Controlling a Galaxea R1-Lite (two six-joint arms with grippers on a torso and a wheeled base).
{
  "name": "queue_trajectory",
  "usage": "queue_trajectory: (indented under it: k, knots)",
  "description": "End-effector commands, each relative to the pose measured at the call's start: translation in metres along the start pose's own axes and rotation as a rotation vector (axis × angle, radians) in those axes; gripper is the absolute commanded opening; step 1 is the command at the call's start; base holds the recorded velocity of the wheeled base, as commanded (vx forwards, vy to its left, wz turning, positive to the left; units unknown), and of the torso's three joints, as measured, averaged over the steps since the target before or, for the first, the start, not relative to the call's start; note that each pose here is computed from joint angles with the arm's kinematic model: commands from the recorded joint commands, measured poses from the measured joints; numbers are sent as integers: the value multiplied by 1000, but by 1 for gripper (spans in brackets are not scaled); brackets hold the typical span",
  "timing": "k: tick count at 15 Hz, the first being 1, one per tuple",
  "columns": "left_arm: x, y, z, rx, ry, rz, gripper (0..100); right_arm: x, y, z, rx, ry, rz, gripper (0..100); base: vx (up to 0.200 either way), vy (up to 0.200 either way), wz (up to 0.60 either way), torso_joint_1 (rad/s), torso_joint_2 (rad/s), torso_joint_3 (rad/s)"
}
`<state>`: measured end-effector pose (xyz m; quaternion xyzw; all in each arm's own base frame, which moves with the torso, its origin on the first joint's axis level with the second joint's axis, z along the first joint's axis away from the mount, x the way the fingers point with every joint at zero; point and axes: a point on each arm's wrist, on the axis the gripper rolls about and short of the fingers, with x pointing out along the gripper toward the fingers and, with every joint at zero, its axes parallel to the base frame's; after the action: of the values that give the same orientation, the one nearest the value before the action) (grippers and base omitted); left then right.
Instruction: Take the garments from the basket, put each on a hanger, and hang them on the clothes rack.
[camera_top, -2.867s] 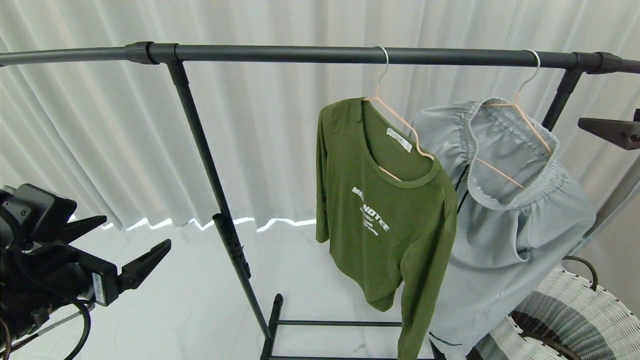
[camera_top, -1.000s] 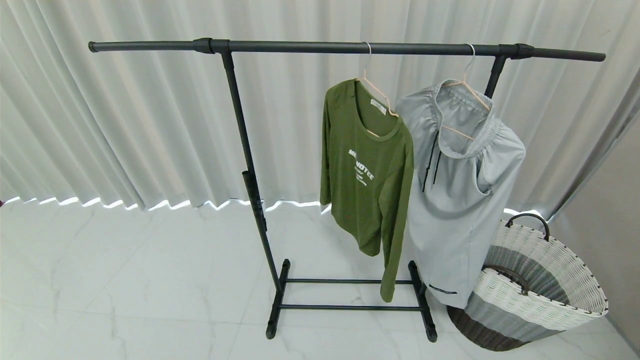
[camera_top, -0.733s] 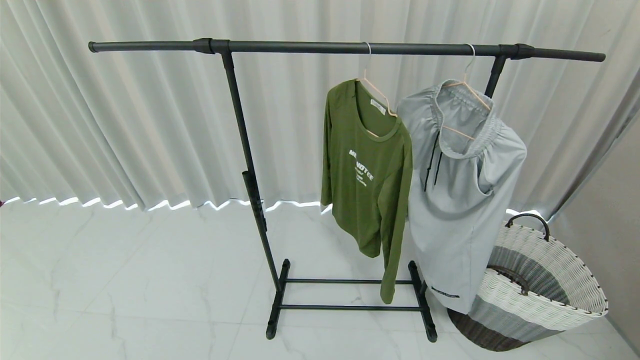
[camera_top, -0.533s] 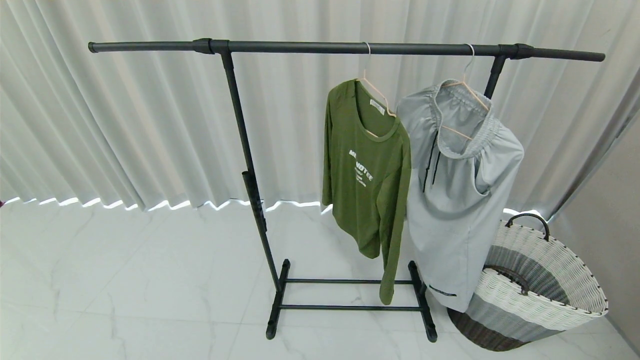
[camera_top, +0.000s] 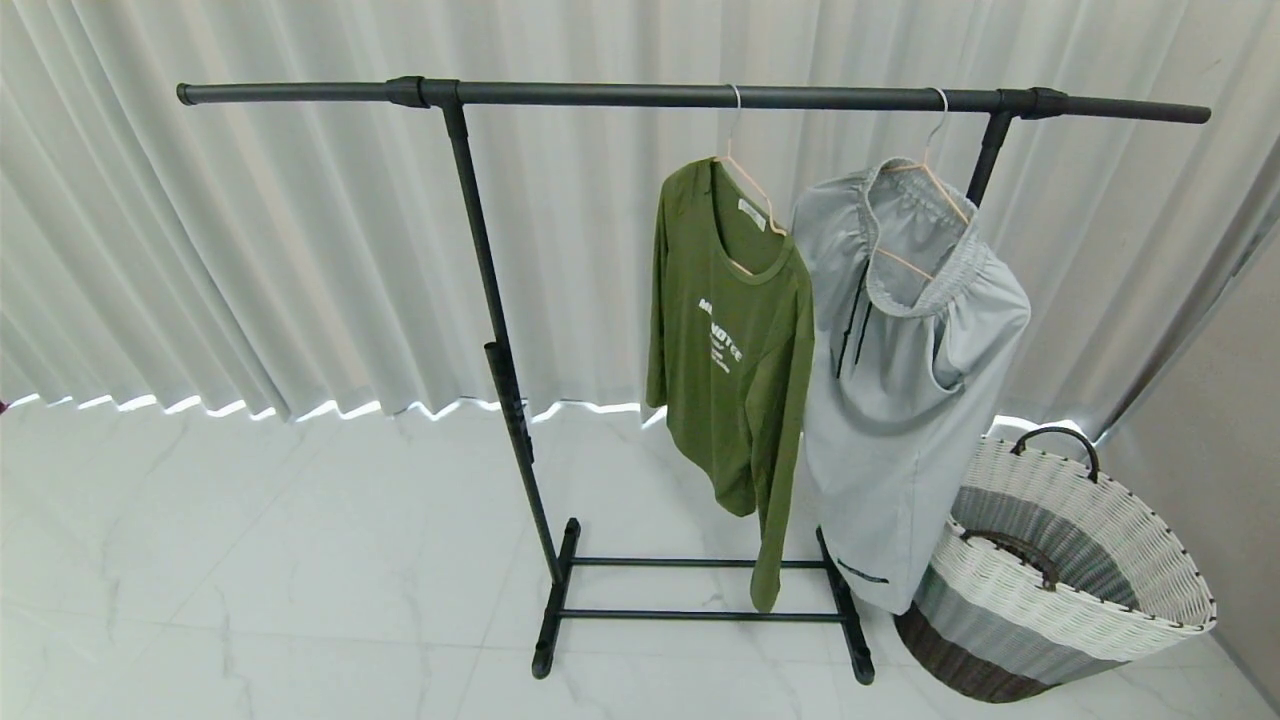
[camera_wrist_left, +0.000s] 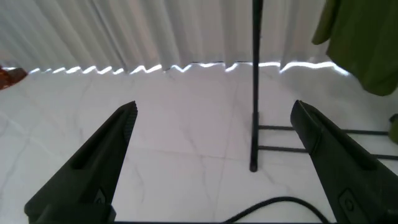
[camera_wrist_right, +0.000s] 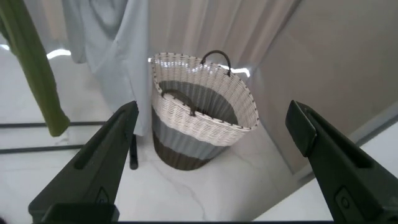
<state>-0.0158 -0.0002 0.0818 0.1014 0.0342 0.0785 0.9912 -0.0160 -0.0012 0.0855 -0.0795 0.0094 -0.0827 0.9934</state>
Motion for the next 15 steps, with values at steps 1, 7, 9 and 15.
queue_trajectory:
  k: [1, 7, 9, 15]
  knots:
    - [1, -1, 0, -13, 1, -29, 100, 0, 0, 0, 1, -9, 23, 100, 0, 0, 0, 0, 0, 0]
    - [0, 0, 0, 6, -14, -43, 100, -6, -1, -2, 37, -92, 115, 100, 0, 0, 0, 0, 0, 0]
    - [0, 4, -1, -40, 22, 140, 100, -7, -2, -3, 66, -85, 69, 100, 0, 0, 0, 0, 0, 0]
    - [0, 3, -1, -51, -30, -114, 100, -7, -2, -3, 81, -81, 65, 100, 0, 0, 0, 0, 0, 0]
